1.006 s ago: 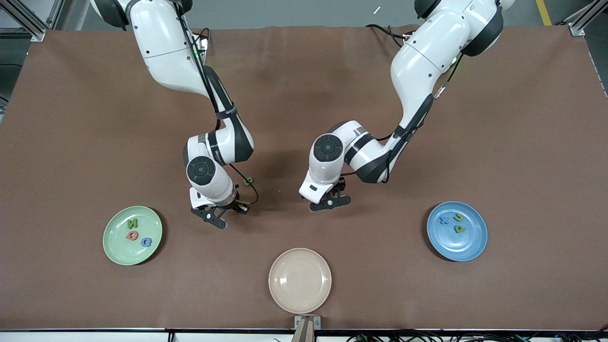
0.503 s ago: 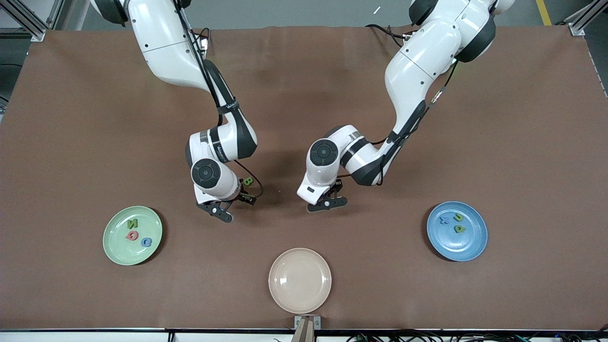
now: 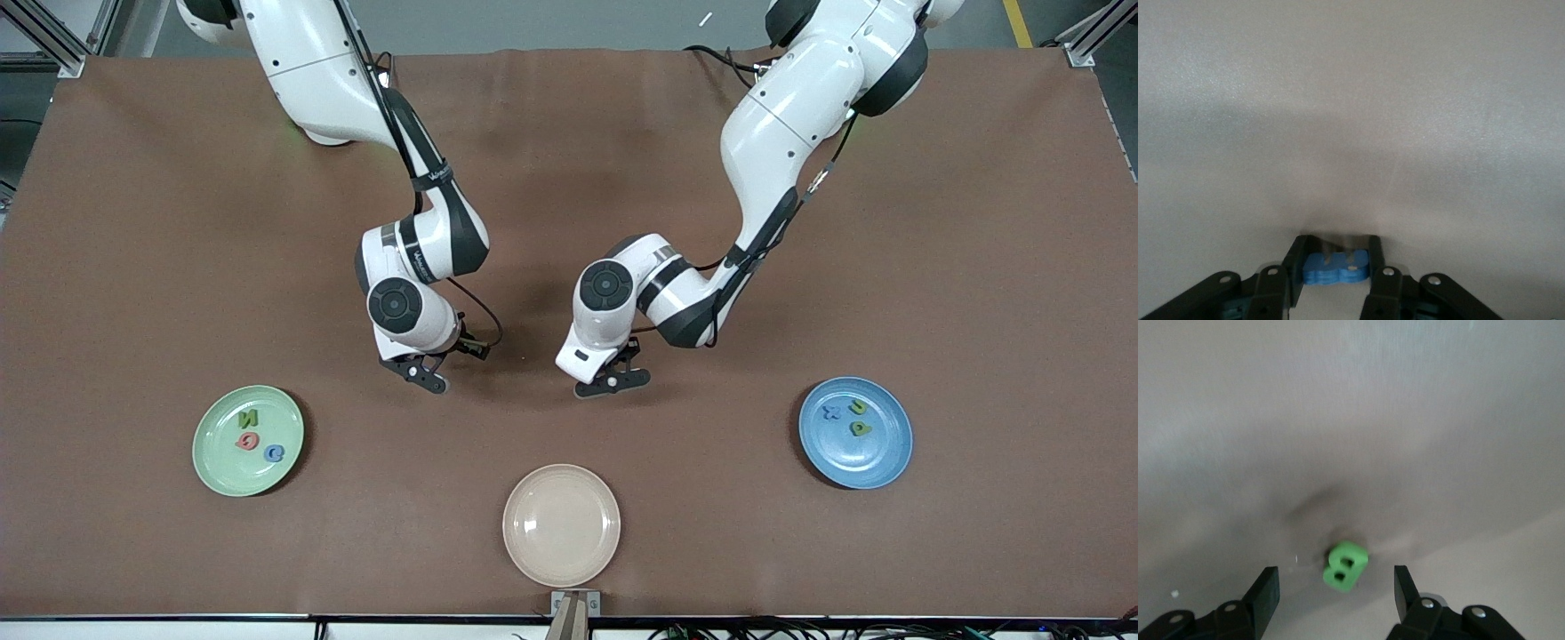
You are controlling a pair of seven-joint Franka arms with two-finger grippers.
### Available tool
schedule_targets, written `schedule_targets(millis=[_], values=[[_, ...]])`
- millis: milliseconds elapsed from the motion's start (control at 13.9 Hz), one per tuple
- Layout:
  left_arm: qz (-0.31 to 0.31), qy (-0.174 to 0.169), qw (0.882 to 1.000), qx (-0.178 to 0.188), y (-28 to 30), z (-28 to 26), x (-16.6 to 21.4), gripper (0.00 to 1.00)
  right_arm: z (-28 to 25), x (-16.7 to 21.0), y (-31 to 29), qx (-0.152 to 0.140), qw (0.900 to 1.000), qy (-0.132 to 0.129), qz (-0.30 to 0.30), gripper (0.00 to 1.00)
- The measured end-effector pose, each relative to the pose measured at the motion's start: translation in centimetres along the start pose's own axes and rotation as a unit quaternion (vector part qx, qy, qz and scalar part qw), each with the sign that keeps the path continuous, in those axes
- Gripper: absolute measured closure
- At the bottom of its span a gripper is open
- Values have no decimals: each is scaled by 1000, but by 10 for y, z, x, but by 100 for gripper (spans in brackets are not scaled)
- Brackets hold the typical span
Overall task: Sort upper and lower case letters into plates
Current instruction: 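Place the green B on the green plate while the left gripper drops the m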
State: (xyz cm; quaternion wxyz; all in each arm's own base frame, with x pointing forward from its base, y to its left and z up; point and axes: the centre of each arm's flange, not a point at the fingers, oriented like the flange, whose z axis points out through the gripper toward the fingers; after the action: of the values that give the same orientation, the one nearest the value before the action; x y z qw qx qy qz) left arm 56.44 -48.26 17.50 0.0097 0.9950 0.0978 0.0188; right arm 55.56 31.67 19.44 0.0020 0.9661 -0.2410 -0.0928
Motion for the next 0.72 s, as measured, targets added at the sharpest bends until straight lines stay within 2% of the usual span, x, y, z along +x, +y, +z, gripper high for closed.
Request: schedule_targets(millis=[359, 647, 718], values=[[-17, 10, 1000, 2, -11, -18, 24, 60, 23, -18, 4, 8, 1000, 16, 9, 22], [-52, 26, 998, 7, -41, -77, 68, 60, 24, -16, 6, 9, 1000, 18, 12, 24], [-63, 29, 998, 11, -53, -93, 79, 60, 23, -15, 6, 10, 1000, 20, 13, 29]])
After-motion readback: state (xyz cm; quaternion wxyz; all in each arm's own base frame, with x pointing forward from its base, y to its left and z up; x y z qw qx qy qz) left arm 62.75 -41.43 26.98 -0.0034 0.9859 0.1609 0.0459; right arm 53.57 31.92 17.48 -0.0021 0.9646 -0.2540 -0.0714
